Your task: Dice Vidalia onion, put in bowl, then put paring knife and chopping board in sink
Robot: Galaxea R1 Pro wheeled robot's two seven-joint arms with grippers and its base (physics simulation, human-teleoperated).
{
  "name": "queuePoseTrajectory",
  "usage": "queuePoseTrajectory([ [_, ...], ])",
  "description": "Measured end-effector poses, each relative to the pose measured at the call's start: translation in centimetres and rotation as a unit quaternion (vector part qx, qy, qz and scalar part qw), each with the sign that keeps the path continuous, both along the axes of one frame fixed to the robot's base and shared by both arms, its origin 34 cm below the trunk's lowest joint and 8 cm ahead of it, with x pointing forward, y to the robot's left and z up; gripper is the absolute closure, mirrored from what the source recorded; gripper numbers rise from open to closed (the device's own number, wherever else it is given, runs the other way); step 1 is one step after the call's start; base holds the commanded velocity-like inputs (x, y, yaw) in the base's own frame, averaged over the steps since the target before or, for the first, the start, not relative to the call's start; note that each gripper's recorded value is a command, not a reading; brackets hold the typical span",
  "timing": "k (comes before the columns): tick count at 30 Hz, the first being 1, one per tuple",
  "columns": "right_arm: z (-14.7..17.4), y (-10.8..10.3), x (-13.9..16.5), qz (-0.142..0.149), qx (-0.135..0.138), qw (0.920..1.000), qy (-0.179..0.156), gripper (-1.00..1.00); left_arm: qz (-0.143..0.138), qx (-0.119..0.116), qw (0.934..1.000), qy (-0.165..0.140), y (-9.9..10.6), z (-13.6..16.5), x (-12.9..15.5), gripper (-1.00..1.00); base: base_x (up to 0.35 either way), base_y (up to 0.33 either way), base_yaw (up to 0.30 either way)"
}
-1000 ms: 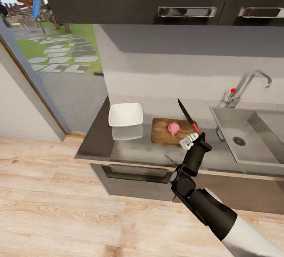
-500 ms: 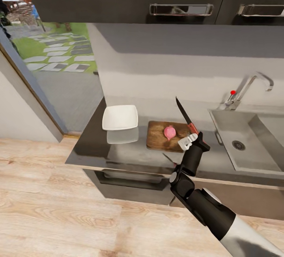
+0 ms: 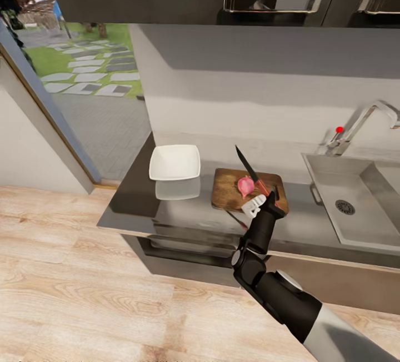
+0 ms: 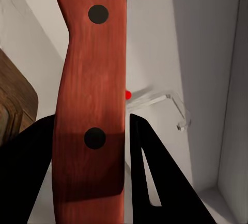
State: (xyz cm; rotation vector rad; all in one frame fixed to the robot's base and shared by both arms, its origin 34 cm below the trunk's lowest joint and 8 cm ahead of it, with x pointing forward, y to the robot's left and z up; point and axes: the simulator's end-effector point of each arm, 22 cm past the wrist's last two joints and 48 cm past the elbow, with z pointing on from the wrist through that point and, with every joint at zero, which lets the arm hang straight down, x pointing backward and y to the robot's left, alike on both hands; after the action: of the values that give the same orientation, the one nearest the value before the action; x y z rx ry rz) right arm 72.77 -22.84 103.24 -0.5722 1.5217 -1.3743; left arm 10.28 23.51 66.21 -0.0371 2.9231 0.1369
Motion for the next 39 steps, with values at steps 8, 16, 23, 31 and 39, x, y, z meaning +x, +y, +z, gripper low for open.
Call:
queuePoseTrajectory([
  [8, -0.1, -0.1, 0.0, -0.001, -0.002, 1.0000, 0.001, 1.00, 0.000, 0.000, 1.0000, 0.000, 0.0, 0.0, 0.0, -1.00, 0.000, -0.037, 0.007],
  [16, -1.6, 0.0, -0.2, 0.001, -0.018, 0.9997, 0.018, 1.00, 0.000, 0.000, 1.0000, 0.000, 0.0, 0.0, 0.0, -1.00, 0.000, -0.075, 0.000],
  [23, -2.0, 2.0, -0.6, 0.028, -0.025, 0.9991, 0.021, 1.00, 0.000, 0.000, 1.0000, 0.000, 0.0, 0.0, 0.0, -1.00, 0.000, -0.001, 0.000],
  [31, -2.6, 2.7, -0.8, 0.038, -0.030, 0.9985, 0.027, 1.00, 0.000, 0.000, 1.0000, 0.002, 0.0, 0.0, -0.2, -1.00, 0.000, 0.000, 0.000],
  [39, -3.6, 2.6, -0.8, 0.036, -0.034, 0.9981, 0.036, 1.00, 0.000, 0.000, 1.0000, 0.009, 0.0, 0.0, -0.6, -1.00, 0.000, -0.032, 0.000],
])
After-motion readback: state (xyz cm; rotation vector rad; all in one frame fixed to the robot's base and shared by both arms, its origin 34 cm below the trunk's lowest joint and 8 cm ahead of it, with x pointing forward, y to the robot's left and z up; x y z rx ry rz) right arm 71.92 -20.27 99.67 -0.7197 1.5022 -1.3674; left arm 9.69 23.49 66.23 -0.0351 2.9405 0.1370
